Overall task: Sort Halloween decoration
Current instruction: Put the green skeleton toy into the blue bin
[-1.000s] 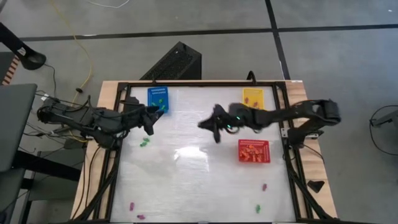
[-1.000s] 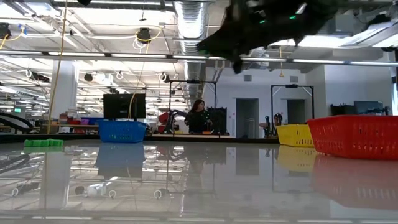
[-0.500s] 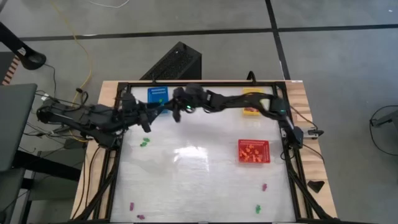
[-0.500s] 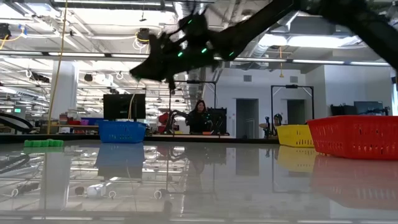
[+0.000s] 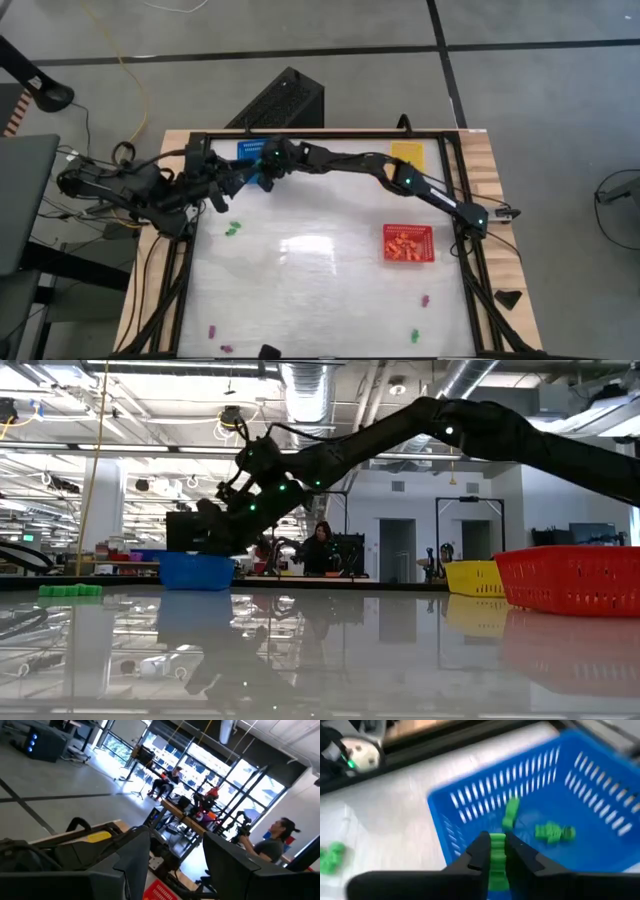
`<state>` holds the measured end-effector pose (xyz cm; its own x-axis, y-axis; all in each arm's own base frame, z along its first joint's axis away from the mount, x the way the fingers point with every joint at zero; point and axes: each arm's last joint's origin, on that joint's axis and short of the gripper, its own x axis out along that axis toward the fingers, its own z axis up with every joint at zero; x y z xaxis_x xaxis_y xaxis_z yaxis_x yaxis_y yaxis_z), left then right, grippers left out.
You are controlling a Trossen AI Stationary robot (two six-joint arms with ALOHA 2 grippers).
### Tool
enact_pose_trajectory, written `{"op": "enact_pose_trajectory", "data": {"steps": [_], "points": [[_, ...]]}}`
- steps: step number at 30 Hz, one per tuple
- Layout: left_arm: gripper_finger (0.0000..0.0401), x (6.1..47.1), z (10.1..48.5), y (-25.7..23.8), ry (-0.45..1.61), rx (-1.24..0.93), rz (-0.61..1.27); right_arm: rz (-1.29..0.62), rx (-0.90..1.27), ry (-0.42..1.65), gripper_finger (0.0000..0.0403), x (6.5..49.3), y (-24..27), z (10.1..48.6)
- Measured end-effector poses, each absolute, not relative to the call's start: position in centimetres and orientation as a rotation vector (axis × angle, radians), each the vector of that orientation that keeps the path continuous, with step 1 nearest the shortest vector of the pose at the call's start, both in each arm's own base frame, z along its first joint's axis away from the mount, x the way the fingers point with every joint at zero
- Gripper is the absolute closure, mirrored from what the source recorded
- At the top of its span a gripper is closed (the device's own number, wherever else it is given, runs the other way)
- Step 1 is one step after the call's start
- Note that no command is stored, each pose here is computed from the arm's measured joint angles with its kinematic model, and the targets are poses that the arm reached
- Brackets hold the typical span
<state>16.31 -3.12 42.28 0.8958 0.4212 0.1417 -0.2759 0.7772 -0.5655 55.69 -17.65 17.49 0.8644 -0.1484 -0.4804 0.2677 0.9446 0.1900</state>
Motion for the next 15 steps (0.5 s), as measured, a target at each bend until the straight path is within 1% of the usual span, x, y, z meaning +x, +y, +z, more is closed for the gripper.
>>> {"op": "enact_pose_trajectory", "data": {"steps": [4, 7, 9, 12, 15], "points": [[0.0227, 16.3, 42.3, -3.1, -0.264, -0.561, 0.375, -0.222, 0.258, 0.452, 0.0250, 55.8, -17.7, 17.9], [0.0227, 16.3, 42.3, -3.1, -0.260, -0.542, 0.377, -0.221, 0.261, 0.411, 0.0183, 55.6, -17.7, 19.4], [0.0227, 16.3, 42.3, -3.1, -0.258, -0.529, 0.379, -0.222, 0.265, 0.393, 0.0148, 55.4, -17.7, 20.7], [0.0227, 16.3, 42.3, -3.1, -0.255, -0.512, 0.381, -0.210, 0.286, 0.431, 0.0123, 54.4, -17.6, 22.7], [0.0227, 16.3, 42.3, -3.1, -0.251, -0.490, 0.383, -0.199, 0.256, 0.568, 0.0123, 52.3, -17.0, 25.5]]}}
